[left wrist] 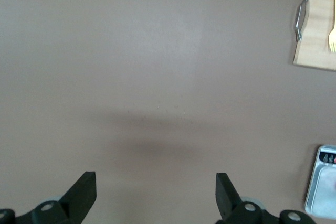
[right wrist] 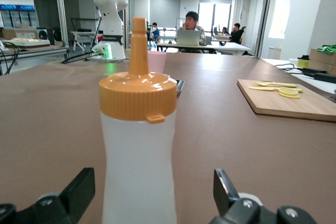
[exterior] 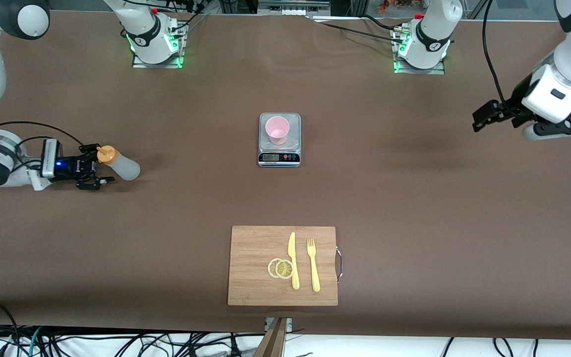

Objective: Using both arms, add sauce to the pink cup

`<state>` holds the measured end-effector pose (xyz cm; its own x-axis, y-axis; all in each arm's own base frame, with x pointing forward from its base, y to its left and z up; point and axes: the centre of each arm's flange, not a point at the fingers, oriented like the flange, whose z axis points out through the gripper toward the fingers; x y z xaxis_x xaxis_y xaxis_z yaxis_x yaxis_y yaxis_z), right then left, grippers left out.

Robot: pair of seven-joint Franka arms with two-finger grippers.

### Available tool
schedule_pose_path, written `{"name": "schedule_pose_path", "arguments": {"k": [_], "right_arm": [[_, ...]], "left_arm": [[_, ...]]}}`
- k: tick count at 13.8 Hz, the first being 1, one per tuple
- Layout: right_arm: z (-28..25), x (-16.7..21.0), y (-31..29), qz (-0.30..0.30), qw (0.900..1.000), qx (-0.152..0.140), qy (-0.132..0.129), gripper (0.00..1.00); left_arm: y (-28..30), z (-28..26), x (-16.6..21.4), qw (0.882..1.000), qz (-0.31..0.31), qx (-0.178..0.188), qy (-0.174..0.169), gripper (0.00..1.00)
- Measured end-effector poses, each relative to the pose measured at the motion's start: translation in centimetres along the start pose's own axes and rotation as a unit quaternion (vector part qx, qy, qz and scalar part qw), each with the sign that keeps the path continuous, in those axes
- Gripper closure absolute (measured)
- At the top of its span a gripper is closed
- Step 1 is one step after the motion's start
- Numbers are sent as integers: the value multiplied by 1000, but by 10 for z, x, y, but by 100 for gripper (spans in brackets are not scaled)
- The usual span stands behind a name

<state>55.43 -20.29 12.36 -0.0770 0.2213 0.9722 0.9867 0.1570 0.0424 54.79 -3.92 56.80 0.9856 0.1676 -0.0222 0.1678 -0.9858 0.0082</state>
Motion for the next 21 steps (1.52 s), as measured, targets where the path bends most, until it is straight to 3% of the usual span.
{"name": "schedule_pose_path", "arguments": {"k": [3,7,10,13,17,19,21], "right_arm": [[-49,24,15,12,999,-19,-43,0],[-94,83,43,80,994,-30,-73,0],[-106,139,76,154,982,-38,-102,0],[-76,190,118,220,967,-29,-129,0],[2,242,170,308,936,-23,-169,0],[38,272,191,360,911,-43,-195,0],[77,307,207,414,878,-74,-229,0]], "left_arm": [[-16,-10,22,1000,-21,-2,14,0],[-18,-14,24,1000,-23,-3,17,0],[-18,-14,24,1000,-22,-3,18,0],[-18,-15,23,1000,-14,-3,17,0],[-17,-15,23,1000,-13,-3,15,0],[-17,-15,23,1000,-13,-3,15,0],[-17,-15,23,1000,-13,-3,15,0]]}}
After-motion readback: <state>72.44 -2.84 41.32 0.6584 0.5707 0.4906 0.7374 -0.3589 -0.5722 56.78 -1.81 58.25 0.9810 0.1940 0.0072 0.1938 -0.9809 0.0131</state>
